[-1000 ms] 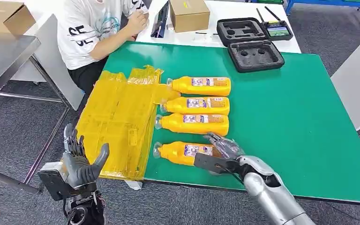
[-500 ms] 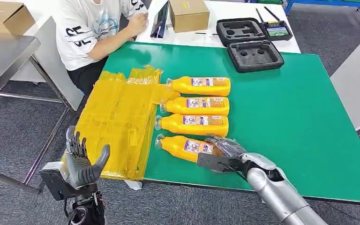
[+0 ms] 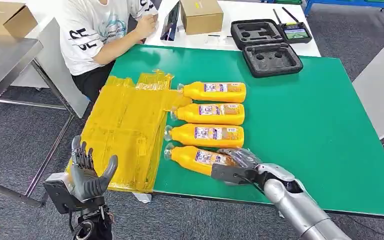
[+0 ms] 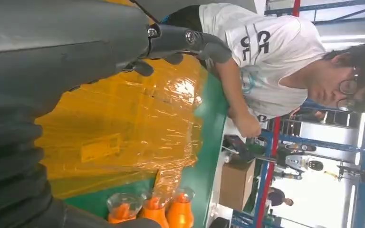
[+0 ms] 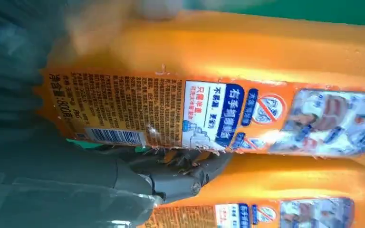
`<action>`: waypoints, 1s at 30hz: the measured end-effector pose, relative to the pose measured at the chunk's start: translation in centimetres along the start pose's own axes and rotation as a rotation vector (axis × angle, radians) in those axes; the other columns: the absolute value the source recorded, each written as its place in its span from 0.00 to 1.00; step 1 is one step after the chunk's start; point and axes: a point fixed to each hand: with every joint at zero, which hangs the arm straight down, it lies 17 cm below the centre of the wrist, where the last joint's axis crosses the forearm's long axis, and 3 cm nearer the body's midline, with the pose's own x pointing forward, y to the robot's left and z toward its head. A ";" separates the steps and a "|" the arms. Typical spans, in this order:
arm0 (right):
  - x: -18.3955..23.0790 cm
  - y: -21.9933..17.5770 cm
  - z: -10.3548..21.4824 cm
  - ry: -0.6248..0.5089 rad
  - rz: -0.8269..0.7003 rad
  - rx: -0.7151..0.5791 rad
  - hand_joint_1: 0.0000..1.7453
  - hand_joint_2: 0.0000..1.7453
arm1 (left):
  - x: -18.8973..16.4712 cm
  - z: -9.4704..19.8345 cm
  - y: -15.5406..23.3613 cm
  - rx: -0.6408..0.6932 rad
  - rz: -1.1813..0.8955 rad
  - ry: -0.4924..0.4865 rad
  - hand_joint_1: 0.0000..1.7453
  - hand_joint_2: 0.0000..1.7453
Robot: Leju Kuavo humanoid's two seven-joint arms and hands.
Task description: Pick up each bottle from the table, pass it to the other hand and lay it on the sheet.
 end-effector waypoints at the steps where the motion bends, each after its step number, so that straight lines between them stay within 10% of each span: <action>1: 0.8 0.0 0.0 -0.034 -0.023 -0.011 1.00 1.00 | 0.0 0.0 0.0 0.000 0.002 0.001 0.00 1.00; 6: 8.2 -3.4 0.5 -0.341 -0.233 -0.194 1.00 1.00 | 0.2 0.1 -0.5 -0.026 0.023 -0.009 0.00 1.00; 15: 13.0 -8.4 2.6 -0.533 -0.427 -0.450 1.00 1.00 | 0.4 0.3 -0.7 -0.036 0.035 -0.018 0.00 1.00; 30: 13.9 -8.7 3.6 -0.547 -0.674 -0.649 1.00 1.00 | 0.6 1.4 -5.2 -0.184 0.293 0.070 0.00 1.00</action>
